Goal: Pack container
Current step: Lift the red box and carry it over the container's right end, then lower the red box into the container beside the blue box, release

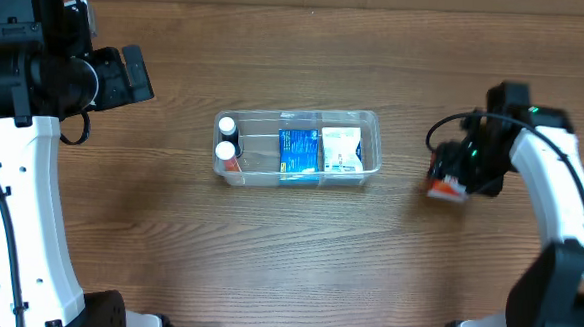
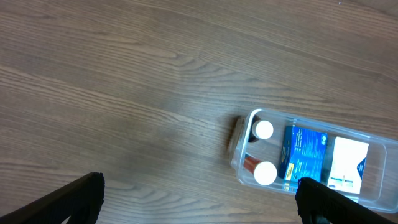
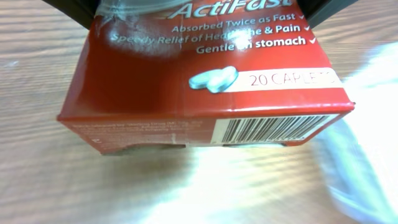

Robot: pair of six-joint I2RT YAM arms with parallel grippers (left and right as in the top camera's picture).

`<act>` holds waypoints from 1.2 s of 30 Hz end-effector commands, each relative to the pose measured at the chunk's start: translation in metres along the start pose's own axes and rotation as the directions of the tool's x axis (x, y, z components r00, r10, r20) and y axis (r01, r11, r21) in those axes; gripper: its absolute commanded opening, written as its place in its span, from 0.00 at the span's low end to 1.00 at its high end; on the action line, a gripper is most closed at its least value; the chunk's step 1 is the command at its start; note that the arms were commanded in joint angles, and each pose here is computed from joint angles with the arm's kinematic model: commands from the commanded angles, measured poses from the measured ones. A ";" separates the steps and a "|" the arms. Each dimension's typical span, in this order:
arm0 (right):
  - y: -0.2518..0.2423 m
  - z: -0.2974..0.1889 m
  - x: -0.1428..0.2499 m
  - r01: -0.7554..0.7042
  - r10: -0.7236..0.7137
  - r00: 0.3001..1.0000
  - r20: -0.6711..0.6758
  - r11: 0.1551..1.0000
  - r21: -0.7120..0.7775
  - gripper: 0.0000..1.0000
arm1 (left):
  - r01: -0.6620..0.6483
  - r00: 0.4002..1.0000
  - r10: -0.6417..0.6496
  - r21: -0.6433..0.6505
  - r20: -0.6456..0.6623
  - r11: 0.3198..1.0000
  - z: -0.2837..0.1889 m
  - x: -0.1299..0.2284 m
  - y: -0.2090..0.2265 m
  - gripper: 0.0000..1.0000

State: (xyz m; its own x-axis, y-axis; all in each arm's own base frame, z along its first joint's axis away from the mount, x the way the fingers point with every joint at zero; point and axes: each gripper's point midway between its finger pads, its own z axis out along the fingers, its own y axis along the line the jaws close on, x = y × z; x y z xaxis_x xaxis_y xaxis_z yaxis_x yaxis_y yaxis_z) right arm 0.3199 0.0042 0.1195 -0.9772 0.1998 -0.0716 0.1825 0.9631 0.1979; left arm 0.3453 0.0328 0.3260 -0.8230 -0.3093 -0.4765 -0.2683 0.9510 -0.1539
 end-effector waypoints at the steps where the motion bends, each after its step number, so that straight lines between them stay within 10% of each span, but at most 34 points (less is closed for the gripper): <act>1: 0.057 -0.076 -0.024 0.142 -0.123 0.964 0.237 0.988 -0.067 0.72 | -0.012 1.000 0.012 0.009 -0.015 1.000 0.003 0.002 -0.002 1.00; 13: 0.209 -0.065 -0.012 0.384 -0.317 0.889 0.332 0.910 -0.158 0.72 | -0.011 0.999 0.011 0.005 -0.032 1.000 0.003 0.006 -0.001 1.00; 36: 0.181 0.048 -0.008 0.295 -0.294 0.954 0.059 0.955 -0.021 0.69 | -0.011 0.999 0.011 0.004 -0.033 1.000 0.003 0.007 0.000 1.00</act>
State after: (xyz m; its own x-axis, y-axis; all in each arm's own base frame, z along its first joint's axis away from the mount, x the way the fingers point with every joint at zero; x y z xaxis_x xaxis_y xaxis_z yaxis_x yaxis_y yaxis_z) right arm 0.3652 0.1904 0.1099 -0.9807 -0.0879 -0.1746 -0.1243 0.9698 0.2098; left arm 0.3406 0.0321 0.3234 -0.8331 -0.3106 -0.4577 -0.2714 0.9505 -0.1510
